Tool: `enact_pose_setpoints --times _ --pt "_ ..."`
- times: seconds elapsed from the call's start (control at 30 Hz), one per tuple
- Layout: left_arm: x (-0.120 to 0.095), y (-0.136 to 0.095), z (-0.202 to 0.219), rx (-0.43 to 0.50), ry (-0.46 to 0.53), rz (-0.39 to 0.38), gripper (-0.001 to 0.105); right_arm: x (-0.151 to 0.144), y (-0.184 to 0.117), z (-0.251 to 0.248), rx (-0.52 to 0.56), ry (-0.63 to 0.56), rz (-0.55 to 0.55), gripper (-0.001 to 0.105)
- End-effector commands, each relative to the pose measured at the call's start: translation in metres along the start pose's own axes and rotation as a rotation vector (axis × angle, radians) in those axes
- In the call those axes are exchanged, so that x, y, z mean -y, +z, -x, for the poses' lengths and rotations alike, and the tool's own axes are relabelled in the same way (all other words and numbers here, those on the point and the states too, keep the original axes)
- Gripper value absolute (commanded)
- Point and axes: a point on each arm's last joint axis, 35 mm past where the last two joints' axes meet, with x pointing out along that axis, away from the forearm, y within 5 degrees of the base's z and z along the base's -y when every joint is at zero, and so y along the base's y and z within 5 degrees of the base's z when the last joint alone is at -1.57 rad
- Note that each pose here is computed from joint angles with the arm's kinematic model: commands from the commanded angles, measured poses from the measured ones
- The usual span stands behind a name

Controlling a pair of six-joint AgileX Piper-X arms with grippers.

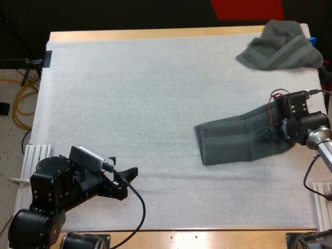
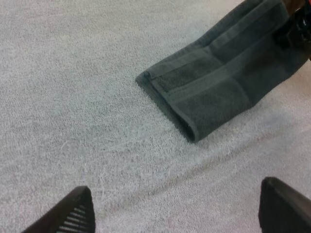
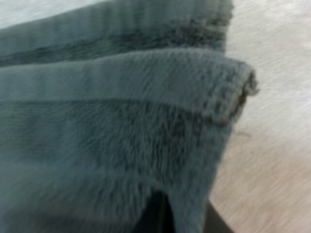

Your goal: Pick towel from pile fold and stack

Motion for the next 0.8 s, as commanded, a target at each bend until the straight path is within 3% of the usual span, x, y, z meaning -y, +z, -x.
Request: enact_pose_setpoints --times 0.0,0.27,0.47,0.77 --pt "0.001 0.001 0.001 0.007 0.001 -0.001 0.067 -0.004 0.003 0.005 0.017 0.045 -0.001 0.001" --pt "0.001 0.001 0.001 0.007 0.001 -0.001 0.067 -0.057 0.029 0.006 0.096 0.442 -0.148 0.001" --pt "0.001 0.001 0.001 0.004 -0.001 0.001 0.067 -0.084 0.052 -0.005 0.116 0.533 -0.191 0.001" --pt "0.001 0.001 0.001 0.001 0.000 0.002 0.067 -0.090 0.064 -0.015 0.085 0.607 -0.221 0.003"
